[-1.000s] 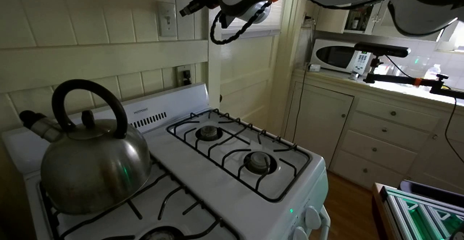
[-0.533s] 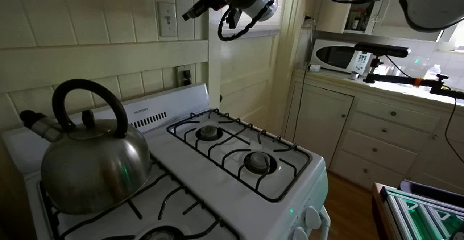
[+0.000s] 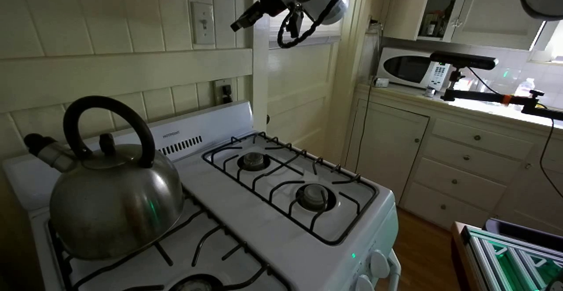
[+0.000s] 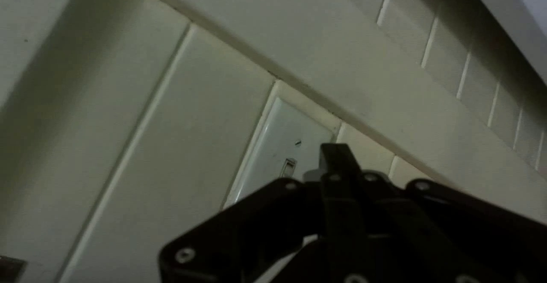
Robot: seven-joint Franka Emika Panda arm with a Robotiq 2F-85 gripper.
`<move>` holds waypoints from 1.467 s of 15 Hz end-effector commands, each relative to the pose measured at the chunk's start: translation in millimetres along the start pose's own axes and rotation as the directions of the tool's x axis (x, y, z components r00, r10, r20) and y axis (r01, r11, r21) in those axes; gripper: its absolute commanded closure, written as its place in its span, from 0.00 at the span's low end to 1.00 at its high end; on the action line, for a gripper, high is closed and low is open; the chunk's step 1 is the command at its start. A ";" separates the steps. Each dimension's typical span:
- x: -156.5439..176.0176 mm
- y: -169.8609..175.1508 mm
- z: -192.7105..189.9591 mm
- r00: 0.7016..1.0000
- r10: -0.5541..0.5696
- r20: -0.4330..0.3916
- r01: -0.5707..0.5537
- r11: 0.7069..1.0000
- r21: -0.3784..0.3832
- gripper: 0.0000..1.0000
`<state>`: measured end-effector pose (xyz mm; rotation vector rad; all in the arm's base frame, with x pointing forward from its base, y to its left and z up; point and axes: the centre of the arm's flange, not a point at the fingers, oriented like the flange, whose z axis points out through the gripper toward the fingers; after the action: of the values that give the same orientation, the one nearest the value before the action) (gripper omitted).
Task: Push the switch up
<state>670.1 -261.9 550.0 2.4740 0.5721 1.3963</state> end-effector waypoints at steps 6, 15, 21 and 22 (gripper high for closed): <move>-35.9 -19.9 -56.1 0.991 -0.016 0.132 0.000 0.993 0.120 1.00; -42.1 -11.5 -65.9 0.979 -0.058 0.197 0.018 0.980 0.197 0.85; -40.6 -12.0 -63.1 0.978 -0.058 0.201 0.018 0.981 0.193 0.43; -39.7 -15.5 -61.8 0.969 -0.035 0.244 -0.013 0.981 0.193 0.42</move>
<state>594.4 -269.7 546.6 2.6979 0.7248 1.0970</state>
